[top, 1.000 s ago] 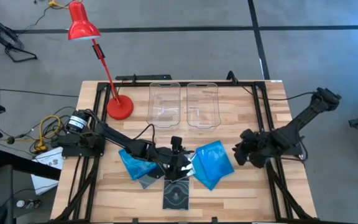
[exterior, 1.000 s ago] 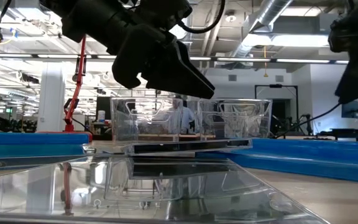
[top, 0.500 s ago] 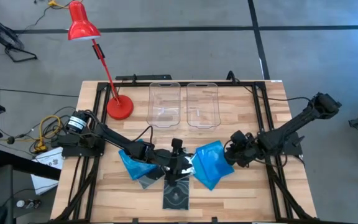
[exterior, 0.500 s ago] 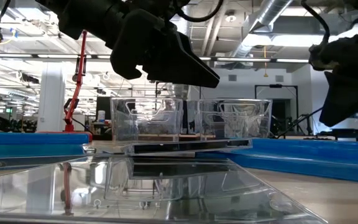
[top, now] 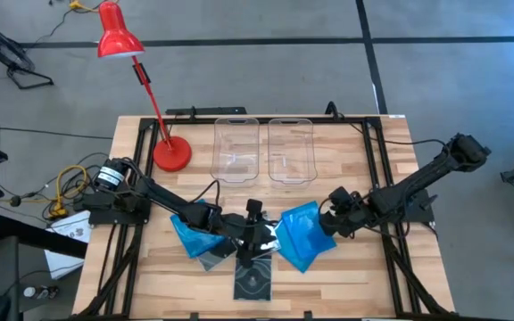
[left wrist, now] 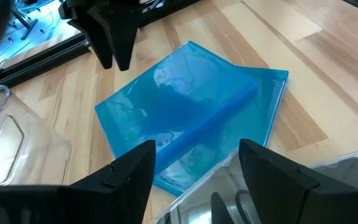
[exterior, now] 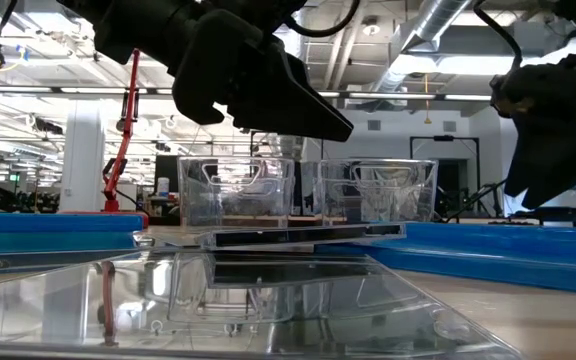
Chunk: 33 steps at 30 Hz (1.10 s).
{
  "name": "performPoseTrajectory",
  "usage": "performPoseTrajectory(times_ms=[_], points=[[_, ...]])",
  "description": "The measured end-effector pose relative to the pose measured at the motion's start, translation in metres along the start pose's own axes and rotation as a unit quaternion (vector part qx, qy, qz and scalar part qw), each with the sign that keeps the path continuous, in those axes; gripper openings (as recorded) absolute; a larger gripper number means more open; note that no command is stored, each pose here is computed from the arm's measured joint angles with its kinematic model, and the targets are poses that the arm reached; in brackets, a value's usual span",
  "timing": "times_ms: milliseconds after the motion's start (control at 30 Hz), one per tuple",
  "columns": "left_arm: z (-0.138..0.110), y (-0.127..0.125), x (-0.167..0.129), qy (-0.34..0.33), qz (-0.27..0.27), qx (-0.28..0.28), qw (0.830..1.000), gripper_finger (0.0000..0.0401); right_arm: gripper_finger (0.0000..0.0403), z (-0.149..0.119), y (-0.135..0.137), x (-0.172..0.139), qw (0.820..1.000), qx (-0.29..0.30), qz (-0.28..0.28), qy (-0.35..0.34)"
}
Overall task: Pick & place jewel cases by type
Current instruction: Put the right blue cd case into the right transparent bin
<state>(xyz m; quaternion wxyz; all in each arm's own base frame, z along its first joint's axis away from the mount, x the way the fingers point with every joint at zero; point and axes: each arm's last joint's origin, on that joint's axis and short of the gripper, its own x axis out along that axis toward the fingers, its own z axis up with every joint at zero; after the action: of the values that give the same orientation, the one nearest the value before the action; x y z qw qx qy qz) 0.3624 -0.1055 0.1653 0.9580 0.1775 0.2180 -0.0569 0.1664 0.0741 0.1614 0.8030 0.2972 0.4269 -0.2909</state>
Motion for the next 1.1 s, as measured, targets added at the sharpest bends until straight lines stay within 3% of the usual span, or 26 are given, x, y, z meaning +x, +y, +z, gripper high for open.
performPoseTrajectory(times_ms=[167, 333, 467, 800, 1100], points=[[0.000, 0.000, 0.000, -0.002, -0.008, -0.004, 1.000, 0.0226, 0.0254, 0.000, 0.000, 0.001, 1.000, 0.001, 0.007, -0.002], [0.000, -0.001, 0.000, -0.002, -0.008, -0.005, 1.000, 0.0226, 0.0254, -0.008, -0.008, 0.020, 0.998, 0.022, 0.059, -0.001], [0.000, -0.001, 0.000, -0.002, -0.008, -0.009, 1.000, 0.0226, 0.0254, -0.012, -0.017, 0.027, 0.998, 0.031, 0.051, -0.007], [-0.001, 0.001, 0.000, -0.001, -0.010, -0.010, 1.000, 0.0226, 0.0254, -0.010, -0.021, 0.037, 0.995, 0.025, 0.094, -0.029], [-0.006, 0.007, 0.002, 0.016, -0.031, -0.059, 0.998, 0.0226, 0.0254, 0.002, -0.023, 0.044, 0.988, 0.030, 0.148, -0.034]])
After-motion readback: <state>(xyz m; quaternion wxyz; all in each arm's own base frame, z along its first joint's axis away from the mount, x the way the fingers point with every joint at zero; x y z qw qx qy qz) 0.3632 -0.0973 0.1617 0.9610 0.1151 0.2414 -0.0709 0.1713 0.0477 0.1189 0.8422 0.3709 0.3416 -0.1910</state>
